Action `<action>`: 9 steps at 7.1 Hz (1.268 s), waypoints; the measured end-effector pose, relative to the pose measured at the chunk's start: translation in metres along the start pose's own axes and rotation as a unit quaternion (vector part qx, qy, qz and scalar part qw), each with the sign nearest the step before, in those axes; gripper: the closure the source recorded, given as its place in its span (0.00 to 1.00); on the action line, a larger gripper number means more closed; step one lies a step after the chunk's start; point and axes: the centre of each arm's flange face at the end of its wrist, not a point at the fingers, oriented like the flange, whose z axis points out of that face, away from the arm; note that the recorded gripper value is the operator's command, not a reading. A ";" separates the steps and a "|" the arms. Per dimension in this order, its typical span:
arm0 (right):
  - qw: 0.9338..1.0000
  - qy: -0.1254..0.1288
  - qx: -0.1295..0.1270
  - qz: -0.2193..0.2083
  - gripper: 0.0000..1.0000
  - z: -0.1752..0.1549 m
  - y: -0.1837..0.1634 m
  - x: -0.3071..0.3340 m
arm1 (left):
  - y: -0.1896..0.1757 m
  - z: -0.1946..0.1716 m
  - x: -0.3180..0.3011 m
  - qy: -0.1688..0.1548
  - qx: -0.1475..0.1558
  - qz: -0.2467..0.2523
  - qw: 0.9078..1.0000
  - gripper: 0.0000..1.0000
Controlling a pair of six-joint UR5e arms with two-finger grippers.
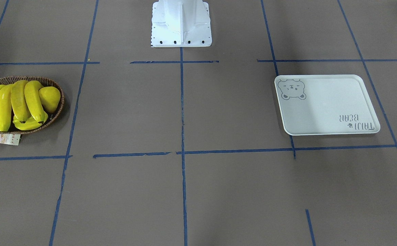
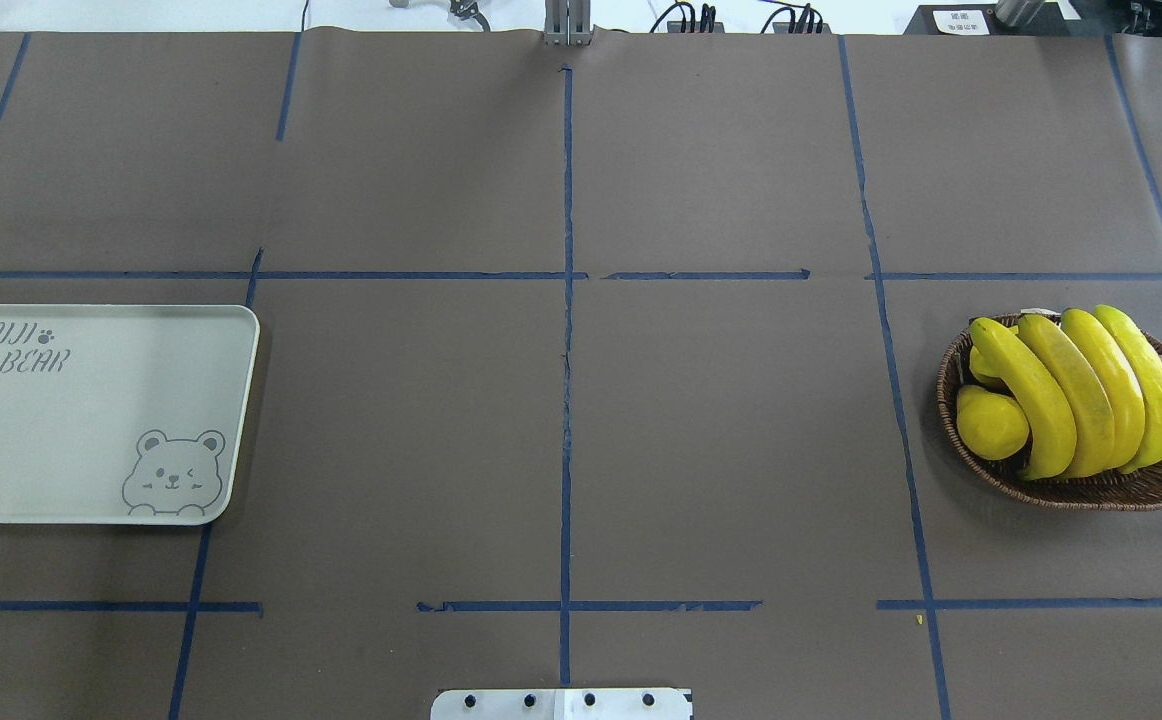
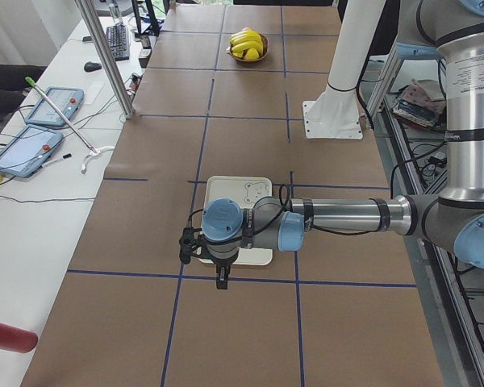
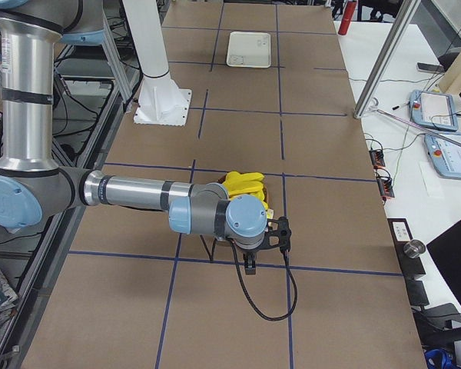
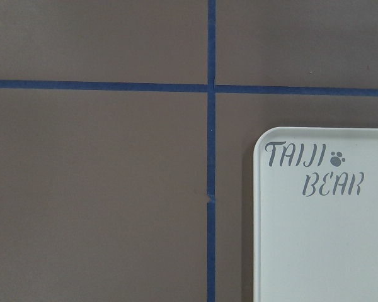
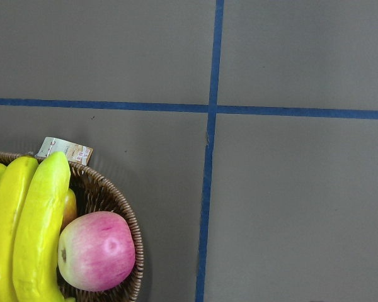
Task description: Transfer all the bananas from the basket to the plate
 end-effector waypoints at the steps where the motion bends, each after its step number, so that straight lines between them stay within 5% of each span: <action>1: 1.000 0.000 0.000 -0.001 0.00 0.000 0.000 0.000 | 0.000 0.000 0.000 0.000 0.000 0.000 1.000 0.00; 9: 0.999 0.002 0.010 -0.054 0.01 -0.007 -0.038 -0.053 | -0.001 -0.003 0.004 0.000 0.004 0.004 1.000 0.00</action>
